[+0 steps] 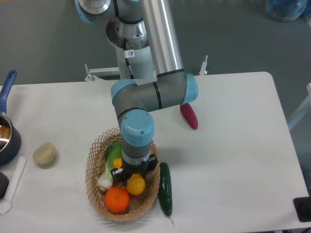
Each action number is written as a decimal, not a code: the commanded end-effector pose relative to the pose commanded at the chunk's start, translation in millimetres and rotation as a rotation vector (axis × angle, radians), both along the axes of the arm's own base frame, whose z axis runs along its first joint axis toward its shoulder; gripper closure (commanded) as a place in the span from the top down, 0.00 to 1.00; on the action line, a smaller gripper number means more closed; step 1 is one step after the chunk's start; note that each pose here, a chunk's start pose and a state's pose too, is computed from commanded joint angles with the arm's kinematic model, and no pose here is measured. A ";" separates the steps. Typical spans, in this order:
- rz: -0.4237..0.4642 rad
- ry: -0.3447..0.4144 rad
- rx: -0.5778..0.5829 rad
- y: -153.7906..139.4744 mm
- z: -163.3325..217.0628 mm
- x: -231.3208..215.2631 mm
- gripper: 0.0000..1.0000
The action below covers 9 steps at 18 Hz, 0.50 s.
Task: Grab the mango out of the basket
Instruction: 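Lower the gripper around the yellow mango and close on it, then lift the grasped mango up out of the basket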
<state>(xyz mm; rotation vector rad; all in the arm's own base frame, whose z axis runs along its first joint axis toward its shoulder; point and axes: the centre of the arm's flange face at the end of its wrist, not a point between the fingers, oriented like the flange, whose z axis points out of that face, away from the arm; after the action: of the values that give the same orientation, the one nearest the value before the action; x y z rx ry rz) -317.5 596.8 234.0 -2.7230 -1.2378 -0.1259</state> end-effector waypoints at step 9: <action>-0.062 0.094 0.054 -4.2 59.9 -1.1 0.34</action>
<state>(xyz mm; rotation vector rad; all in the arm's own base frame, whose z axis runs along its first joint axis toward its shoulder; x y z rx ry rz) -318.6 592.6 293.9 -2.6883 -1.1096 -0.0363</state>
